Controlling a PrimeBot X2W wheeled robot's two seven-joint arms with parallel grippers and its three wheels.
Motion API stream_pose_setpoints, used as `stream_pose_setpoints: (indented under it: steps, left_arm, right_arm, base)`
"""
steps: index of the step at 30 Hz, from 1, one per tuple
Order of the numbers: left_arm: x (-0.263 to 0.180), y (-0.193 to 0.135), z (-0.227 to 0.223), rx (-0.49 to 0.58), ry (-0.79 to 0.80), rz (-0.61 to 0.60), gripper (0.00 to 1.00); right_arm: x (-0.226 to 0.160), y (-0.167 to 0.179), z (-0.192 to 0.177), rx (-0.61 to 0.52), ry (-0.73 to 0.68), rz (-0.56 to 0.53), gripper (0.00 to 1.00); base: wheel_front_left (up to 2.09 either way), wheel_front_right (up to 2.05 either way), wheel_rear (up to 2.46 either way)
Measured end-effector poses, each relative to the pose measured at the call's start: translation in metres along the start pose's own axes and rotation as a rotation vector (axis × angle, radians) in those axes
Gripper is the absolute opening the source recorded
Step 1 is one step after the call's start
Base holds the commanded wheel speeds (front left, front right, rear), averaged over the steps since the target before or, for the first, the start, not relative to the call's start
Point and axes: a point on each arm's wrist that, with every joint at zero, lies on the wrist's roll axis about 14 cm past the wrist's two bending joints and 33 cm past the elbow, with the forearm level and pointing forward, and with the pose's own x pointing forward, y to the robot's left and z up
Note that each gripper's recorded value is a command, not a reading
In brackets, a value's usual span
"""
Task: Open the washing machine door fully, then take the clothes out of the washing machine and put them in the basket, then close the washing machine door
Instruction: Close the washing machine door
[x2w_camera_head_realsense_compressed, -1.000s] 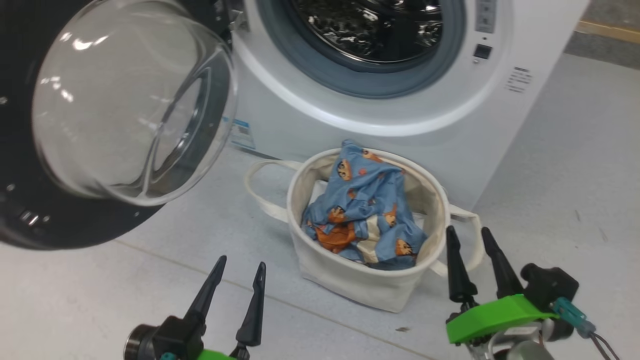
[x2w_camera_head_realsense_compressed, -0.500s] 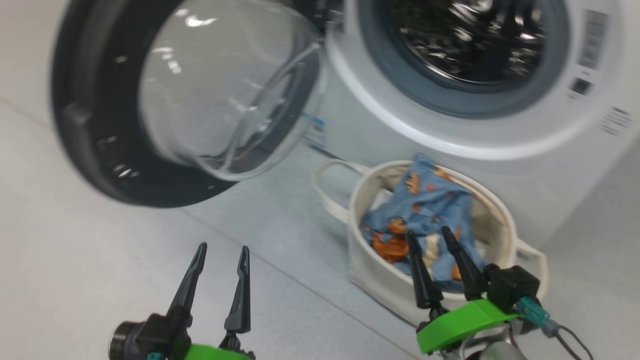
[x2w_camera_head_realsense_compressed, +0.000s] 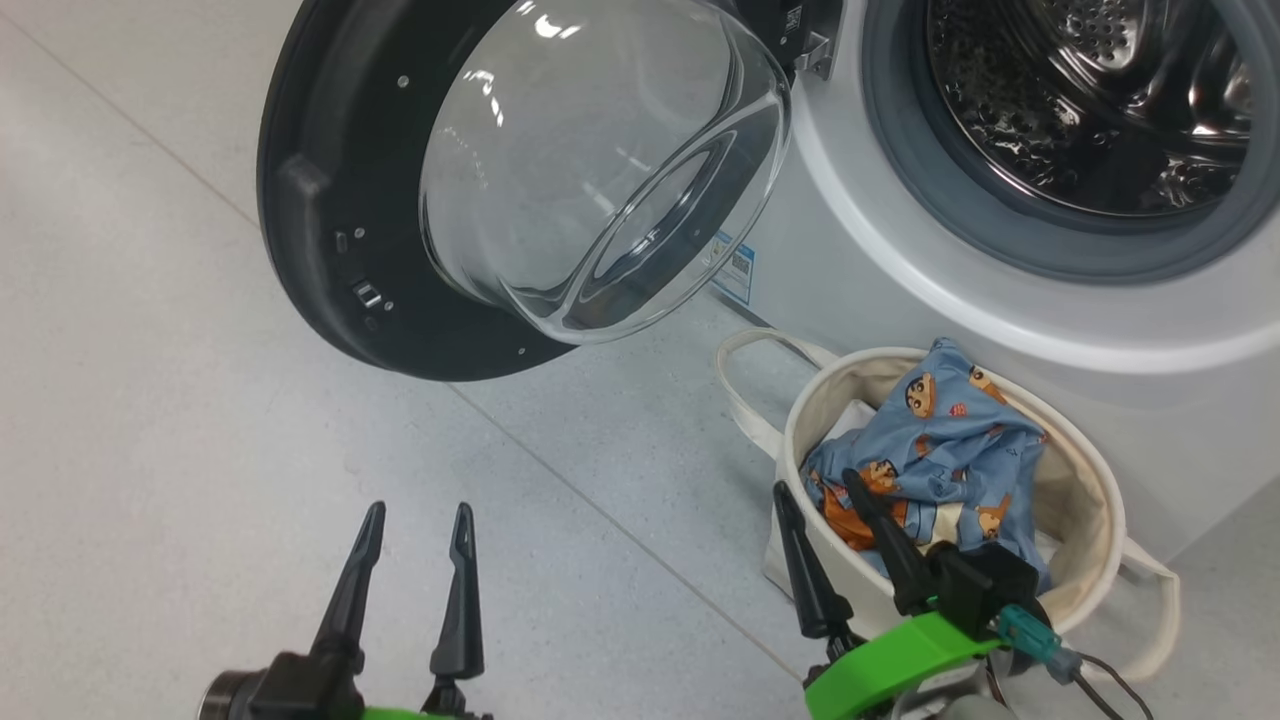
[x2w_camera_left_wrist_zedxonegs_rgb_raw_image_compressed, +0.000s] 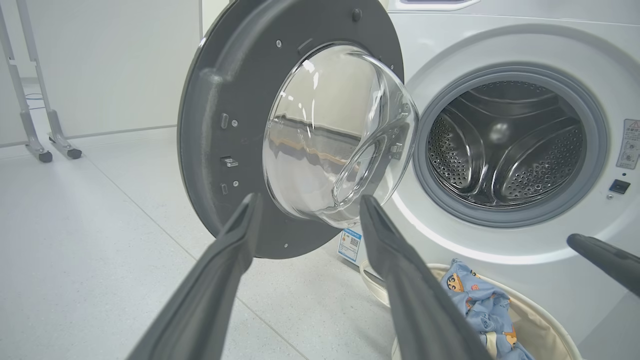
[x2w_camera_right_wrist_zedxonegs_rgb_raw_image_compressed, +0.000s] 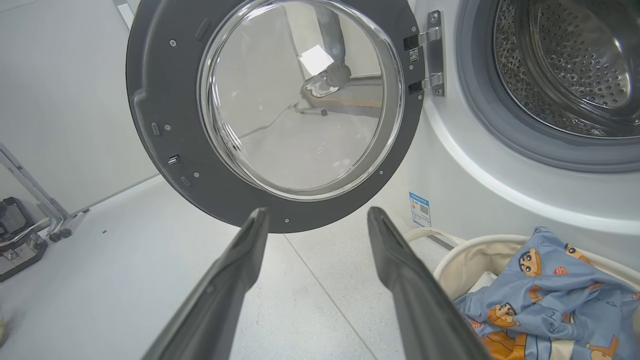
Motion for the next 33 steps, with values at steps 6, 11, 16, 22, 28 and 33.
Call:
stream_pose_setpoints:
  steps: [6,11,16,22,28,33]
  left_arm:
    - [0.001,0.000,0.001,0.004,0.000,0.004,1.00]
    - [0.002,0.001,-0.001,0.011,0.005,0.013,1.00]
    - [0.004,0.003,0.001,0.001,0.001,0.027,1.00]
    - [0.005,0.006,0.004,-0.016,-0.008,0.036,0.00]
    - [0.010,0.021,0.021,-0.084,-0.059,0.067,0.00]
    - [0.014,0.056,0.059,-0.123,-0.186,0.104,0.00]
  right_arm:
    - [0.006,0.001,0.001,0.002,-0.005,0.013,1.00]
    - [0.006,-0.001,-0.003,0.010,0.005,0.011,1.00]
    - [0.009,-0.003,-0.002,0.011,-0.001,0.011,1.00]
    - [0.009,-0.003,-0.001,0.006,-0.003,0.012,1.00]
    - [0.009,-0.011,-0.001,0.007,-0.005,-0.007,1.00]
    - [0.008,-0.020,0.002,0.004,-0.017,-0.034,1.00]
  base:
    - [0.00,0.00,0.00]
    - [0.00,0.00,0.00]
    - [0.00,0.00,0.00]
    - [0.00,0.00,0.00]
    - [0.00,0.00,0.00]
    - [0.00,0.00,0.00]
